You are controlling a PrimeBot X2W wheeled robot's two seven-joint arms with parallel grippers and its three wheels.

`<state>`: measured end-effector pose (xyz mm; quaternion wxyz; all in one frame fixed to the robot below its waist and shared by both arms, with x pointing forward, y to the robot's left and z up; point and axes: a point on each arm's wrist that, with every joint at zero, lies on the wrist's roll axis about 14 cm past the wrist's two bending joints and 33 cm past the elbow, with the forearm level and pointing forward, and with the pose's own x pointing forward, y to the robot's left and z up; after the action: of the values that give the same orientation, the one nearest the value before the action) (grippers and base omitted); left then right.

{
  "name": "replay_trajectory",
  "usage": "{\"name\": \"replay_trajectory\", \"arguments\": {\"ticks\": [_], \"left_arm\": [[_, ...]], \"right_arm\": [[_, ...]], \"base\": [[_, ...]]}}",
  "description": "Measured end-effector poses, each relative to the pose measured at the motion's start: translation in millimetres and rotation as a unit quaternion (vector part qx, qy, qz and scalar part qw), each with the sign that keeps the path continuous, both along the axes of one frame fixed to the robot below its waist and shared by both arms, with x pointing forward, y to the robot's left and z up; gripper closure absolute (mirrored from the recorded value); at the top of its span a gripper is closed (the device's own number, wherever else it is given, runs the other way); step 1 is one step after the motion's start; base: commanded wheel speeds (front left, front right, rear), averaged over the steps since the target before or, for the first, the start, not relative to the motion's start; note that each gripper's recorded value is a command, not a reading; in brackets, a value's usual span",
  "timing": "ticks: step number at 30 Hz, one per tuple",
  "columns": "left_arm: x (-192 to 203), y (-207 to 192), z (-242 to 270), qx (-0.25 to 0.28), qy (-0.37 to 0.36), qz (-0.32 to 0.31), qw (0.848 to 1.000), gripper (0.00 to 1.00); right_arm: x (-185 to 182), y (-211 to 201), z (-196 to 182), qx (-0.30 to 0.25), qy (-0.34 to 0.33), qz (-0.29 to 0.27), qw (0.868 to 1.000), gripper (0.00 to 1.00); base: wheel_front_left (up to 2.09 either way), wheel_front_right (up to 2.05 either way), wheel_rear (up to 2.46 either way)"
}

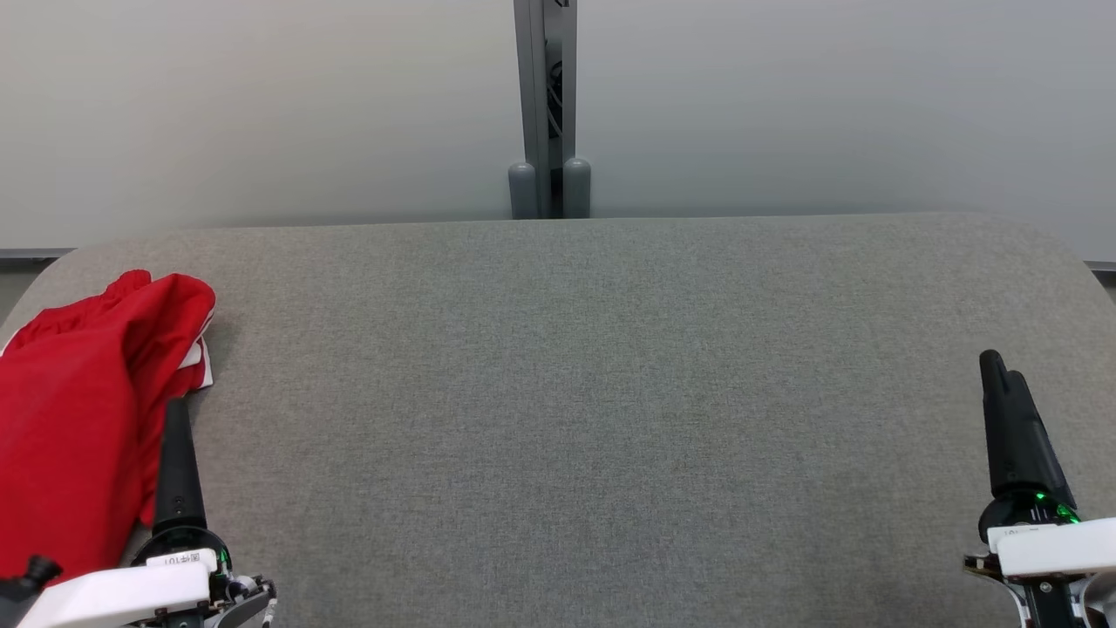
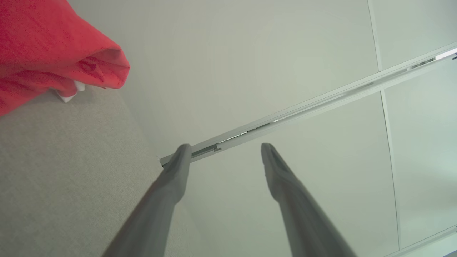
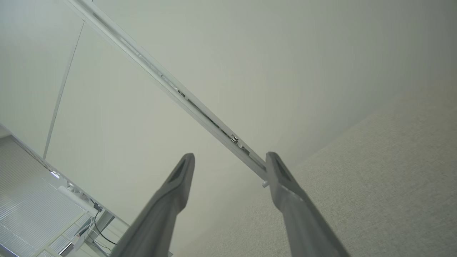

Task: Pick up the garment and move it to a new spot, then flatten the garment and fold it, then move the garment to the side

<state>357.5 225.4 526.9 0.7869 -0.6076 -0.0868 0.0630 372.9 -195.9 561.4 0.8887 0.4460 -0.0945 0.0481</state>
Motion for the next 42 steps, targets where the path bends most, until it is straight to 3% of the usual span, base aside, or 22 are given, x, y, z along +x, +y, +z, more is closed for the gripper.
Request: {"name": "replay_trajectory", "arguments": {"ticks": [8, 19, 27, 33, 42], "left_arm": [[3.5, 5.7, 20.7, 0.082, -0.023, 0.014, 0.996, 0.00], [4.1, -6.4, 34.7, 0.205, -0.034, 0.008, 0.978, 0.00], [7.8, -38.4, 36.9, 0.304, -0.029, -0.021, 0.952, 0.00], [8.4, -67.6, 29.0, 0.380, -0.016, -0.047, 0.924, 0.00], [6.6, -88.2, 9.4, 0.451, 0.016, -0.062, 0.890, 0.00]], "right_arm": [[3.3, 19.1, 19.5, -0.110, -0.040, 0.007, 0.993, 0.00], [4.5, 30.3, 33.2, -0.205, -0.072, -0.004, 0.976, 0.00], [5.0, 26.7, 26.6, -0.259, -0.066, -0.022, 0.963, 0.00], [4.7, 28.0, 15.5, -0.298, -0.052, -0.024, 0.953, 0.00], [4.6, 29.1, -6.4, -0.341, -0.023, -0.022, 0.939, 0.00]], "base": [[0.00, 0.00, 0.00], [0.00, 0.00, 0.00], [0.00, 0.00, 0.00], [0.00, 0.00, 0.00], [0.00, 0.00, 0.00]]}}
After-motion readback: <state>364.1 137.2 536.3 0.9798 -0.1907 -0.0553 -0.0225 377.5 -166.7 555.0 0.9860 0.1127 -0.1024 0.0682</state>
